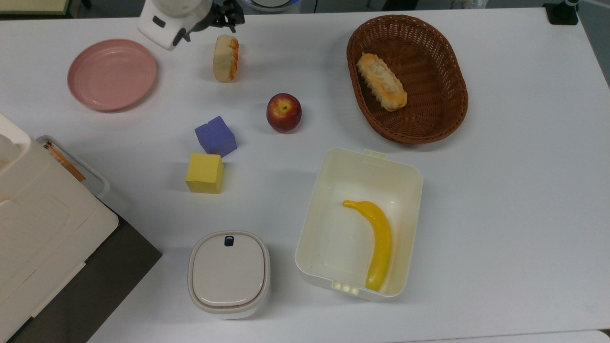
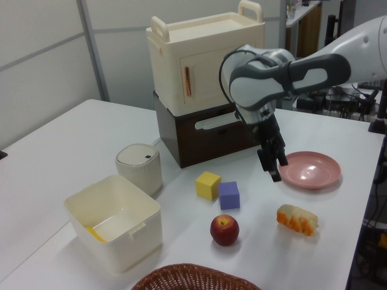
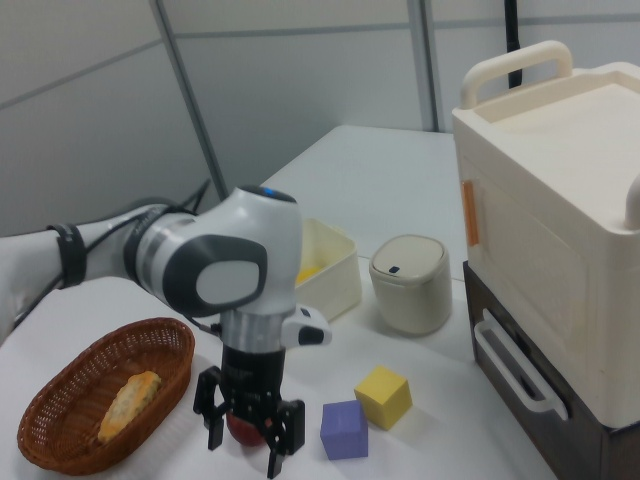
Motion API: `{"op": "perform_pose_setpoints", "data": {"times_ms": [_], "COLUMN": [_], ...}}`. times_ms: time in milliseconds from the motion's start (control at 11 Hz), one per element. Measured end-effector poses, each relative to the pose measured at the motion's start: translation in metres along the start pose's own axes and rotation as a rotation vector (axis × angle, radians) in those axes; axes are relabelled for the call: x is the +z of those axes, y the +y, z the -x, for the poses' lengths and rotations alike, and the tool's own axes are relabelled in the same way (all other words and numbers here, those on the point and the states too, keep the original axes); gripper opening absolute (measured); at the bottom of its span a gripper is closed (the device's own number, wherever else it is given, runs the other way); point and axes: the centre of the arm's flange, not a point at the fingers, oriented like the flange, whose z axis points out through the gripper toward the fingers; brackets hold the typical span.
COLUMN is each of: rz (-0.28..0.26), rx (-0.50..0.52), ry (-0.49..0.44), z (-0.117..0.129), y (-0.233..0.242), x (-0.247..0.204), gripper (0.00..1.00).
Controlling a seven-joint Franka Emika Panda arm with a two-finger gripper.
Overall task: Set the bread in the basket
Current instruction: 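Lower the open gripper over the bread roll, then close the gripper on the bread roll and lift it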
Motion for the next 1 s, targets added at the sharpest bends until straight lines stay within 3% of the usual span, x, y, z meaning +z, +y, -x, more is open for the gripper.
{"op": "perform_pose_setpoints", "data": {"times_ms": [272,816,906,997], "rz": [-0.009,0.047,0.060,0.076], "rx": [-0.008,-0.025,-0.037,-0.050], "ry": [-0.080,-0.234,-0.250,-0.261], "z": [-0.025,-0.065,-0.069,-0.074], "y": [0.002,0.012,0.007,0.002], "x": [0.039,0.109,0.115,0.119], "gripper": [1.00,0.96,0.89,0.72]}}
